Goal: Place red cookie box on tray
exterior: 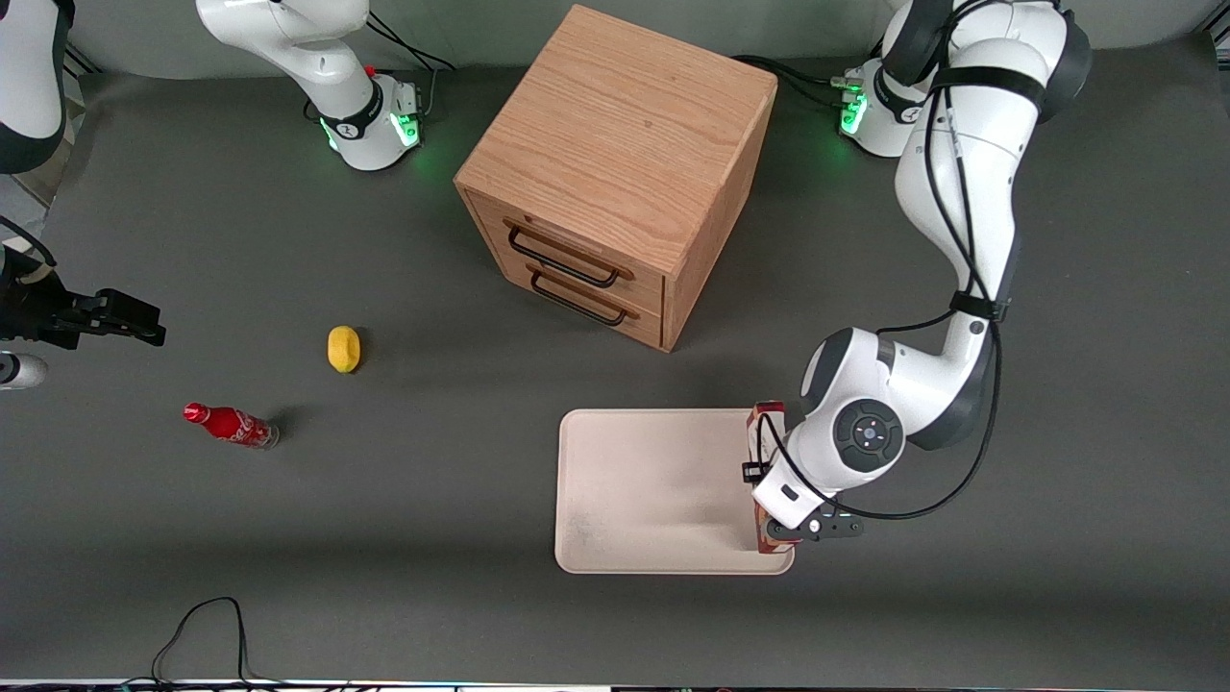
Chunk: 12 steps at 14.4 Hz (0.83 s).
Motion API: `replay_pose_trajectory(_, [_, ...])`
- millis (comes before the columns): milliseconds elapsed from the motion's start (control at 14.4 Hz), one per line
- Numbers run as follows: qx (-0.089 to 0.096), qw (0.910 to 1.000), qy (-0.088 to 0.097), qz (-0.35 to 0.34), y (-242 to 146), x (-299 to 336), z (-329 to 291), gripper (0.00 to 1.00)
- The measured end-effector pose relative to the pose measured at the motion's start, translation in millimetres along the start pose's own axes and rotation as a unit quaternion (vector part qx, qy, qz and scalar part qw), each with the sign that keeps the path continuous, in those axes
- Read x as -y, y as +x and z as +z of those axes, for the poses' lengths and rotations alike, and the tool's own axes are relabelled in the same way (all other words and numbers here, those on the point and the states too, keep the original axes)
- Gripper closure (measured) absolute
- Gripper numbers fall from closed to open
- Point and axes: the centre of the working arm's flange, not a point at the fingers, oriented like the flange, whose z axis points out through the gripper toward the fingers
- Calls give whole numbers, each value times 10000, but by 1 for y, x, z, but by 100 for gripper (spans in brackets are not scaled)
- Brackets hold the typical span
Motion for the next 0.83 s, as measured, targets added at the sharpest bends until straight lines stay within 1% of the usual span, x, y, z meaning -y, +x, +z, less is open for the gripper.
replay_pose_trajectory(69, [-42,10000,59,41,-1,0,3,83])
replay_pose_trajectory(139, [-138,9998,121,93,0,0,3,71])
replay_pose_trajectory(208, [-225,9996,139,121,2,0,1,61])
replay_pose_trajectory(278, [-282,9994,133,128,3,0,-4,49])
replay_pose_trajectory(417, [-414,9990,102,112,6,1,-32,30])
replay_pose_trajectory(486, [-402,9991,137,93,5,4,-55,18])
replay_pose_trajectory(625, [-328,9991,281,-25,1,22,-116,0])
replay_pose_trajectory(833, [-487,9979,330,-278,-8,74,-192,0])
